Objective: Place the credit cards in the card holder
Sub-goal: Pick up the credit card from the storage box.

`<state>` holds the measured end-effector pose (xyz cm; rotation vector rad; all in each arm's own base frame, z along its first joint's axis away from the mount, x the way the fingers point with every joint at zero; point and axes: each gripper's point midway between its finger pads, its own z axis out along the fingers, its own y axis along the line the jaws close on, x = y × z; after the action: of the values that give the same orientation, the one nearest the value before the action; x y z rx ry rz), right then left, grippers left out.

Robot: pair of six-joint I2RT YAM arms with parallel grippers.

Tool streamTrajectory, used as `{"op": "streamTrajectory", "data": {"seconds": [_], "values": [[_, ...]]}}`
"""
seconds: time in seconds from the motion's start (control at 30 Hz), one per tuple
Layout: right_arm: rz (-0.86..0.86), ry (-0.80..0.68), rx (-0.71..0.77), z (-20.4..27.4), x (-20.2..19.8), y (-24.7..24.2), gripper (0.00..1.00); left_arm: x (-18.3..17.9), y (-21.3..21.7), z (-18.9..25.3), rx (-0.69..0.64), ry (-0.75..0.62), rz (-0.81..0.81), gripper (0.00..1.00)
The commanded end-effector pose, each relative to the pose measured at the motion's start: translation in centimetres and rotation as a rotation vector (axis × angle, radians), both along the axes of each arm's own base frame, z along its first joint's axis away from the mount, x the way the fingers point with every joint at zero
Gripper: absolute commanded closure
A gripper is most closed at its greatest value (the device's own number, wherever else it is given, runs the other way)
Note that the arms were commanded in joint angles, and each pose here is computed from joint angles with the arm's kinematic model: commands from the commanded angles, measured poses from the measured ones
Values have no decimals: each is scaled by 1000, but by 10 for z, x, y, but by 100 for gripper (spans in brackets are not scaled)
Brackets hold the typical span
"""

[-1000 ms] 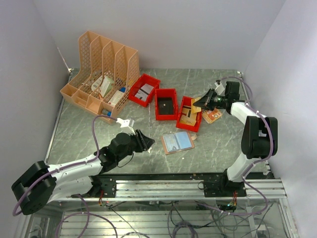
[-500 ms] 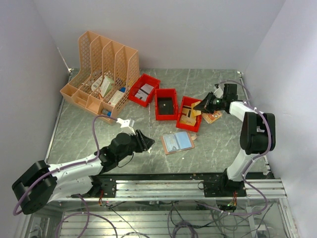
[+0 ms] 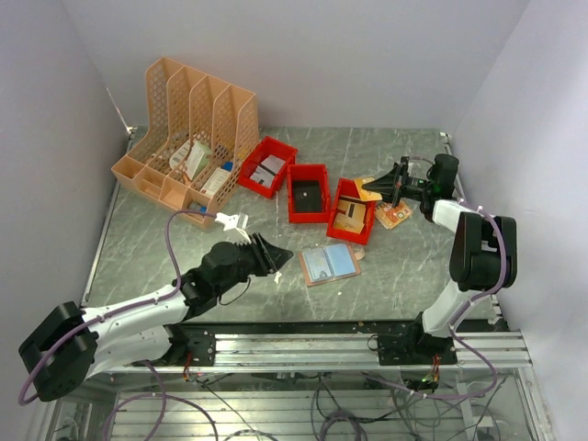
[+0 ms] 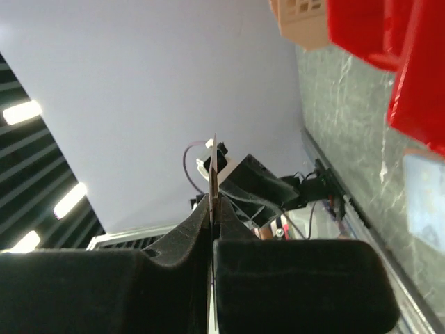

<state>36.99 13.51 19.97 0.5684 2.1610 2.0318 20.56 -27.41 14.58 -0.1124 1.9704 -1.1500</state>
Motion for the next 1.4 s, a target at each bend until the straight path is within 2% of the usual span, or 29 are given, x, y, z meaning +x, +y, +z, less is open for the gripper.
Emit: {"op": "streamTrajectory", "data": {"seconds": [0.0,0.23,0.33,0.4,0.43,0.47,0.6,0.7,0.83,0.97,1.13,1.27,1.37], "values": [[96,40,60,37,-22,1,100,4,-19,51,-128,-73,-47,52],[98,78,65,39,-26,2,100,3,-27,62,-171,-64,-70,52],[97,49,54,39,-27,3,100,2,-26,63,-181,-60,-70,53],[142,-119,20,41,-30,10,100,2,-25,62,-181,-60,-69,53],[174,-279,-20,45,-28,14,100,1,-25,61,-178,-62,-69,53],[193,-308,-53,37,-31,18,100,1,-25,61,-177,-67,-70,53],[339,-633,-327,11,-39,26,100,-3,-26,60,-182,-97,-97,52],[391,-754,-375,0,-49,30,100,-7,-27,60,-186,-136,-124,52],[458,-920,-553,-30,-60,34,100,-10,-26,52,-197,-179,-142,52],[445,-1031,-483,-17,-77,48,100,-14,-33,48,-215,-216,-164,51],[371,-1053,-394,13,-78,64,100,-17,-49,49,-165,-288,-180,48],[302,-1099,-365,42,-80,73,100,-15,-54,66,-243,-352,-152,42],[294,-1067,-304,61,-86,80,100,-11,-63,82,-288,-377,-146,39]]}}
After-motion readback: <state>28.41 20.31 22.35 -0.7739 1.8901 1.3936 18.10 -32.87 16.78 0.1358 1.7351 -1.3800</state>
